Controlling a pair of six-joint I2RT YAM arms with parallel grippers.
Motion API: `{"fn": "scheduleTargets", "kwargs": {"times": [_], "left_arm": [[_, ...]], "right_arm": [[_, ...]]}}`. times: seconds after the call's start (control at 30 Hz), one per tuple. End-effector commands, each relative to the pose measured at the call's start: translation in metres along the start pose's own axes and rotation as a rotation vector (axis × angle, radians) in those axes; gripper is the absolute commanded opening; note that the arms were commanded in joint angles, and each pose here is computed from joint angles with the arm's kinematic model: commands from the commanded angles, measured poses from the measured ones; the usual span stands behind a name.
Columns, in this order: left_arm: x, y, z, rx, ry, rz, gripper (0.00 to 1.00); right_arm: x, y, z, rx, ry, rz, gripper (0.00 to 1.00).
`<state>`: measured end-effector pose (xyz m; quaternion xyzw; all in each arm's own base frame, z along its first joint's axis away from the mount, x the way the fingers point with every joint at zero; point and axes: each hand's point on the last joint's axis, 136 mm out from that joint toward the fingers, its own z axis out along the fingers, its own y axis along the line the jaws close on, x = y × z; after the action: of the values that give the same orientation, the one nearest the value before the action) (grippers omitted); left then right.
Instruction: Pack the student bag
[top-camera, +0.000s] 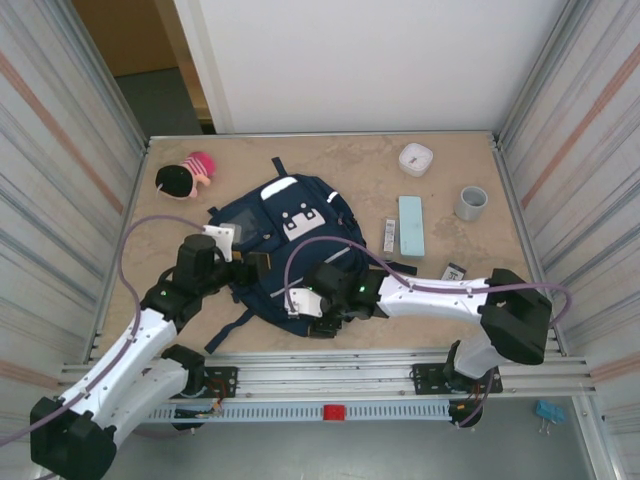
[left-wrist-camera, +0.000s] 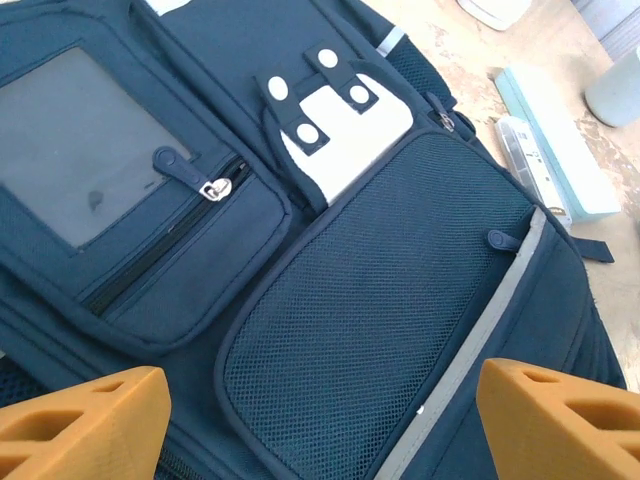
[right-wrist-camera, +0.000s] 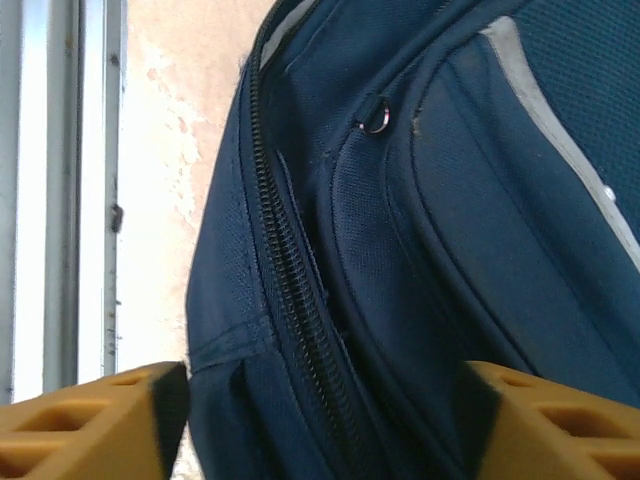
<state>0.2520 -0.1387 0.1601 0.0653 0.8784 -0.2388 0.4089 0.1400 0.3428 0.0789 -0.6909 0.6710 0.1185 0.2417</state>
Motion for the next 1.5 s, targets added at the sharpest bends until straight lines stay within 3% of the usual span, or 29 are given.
{"fn": "scheduleTargets", "kwargs": {"times": [0.0,0.1,0.13,0.3,0.6,0.73,1.07,1.47], "left_arm": [[0.003,0.004,-0.001,-0.002,-0.002,-0.043,0.80],[0.004,0.006,0.000,-0.012,-0.001,-0.050,0.79],[0.003,0.006,0.000,-0.009,-0.003,-0.050,0.79],[-0.005,0.003,-0.006,0.004,-0.026,-0.044,0.78],[-0.014,0.007,-0.023,-0.032,-0.099,-0.037,0.77],[-0.008,0.016,-0.021,-0.065,-0.109,-0.023,0.74],[0.018,0.027,-0.001,-0.054,-0.114,-0.070,0.71],[0.028,0.037,0.025,-0.051,-0.175,0.097,0.56]], "right_arm": [[-0.001,-0.009,0.006,0.048,-0.002,-0.044,0.42],[-0.008,-0.014,-0.009,0.076,-0.056,-0.051,0.07],[-0.012,-0.016,-0.018,0.076,-0.092,-0.053,0.00],[-0.027,-0.033,-0.079,0.037,-0.263,-0.006,0.00],[-0.045,-0.116,-0.164,0.228,-0.486,0.132,0.00],[-0.056,-0.133,-0.190,0.249,-0.597,0.155,0.00],[-0.059,-0.163,-0.196,0.299,-0.598,0.195,0.00],[-0.070,-0.166,-0.210,0.282,-0.639,0.160,0.00]]}}
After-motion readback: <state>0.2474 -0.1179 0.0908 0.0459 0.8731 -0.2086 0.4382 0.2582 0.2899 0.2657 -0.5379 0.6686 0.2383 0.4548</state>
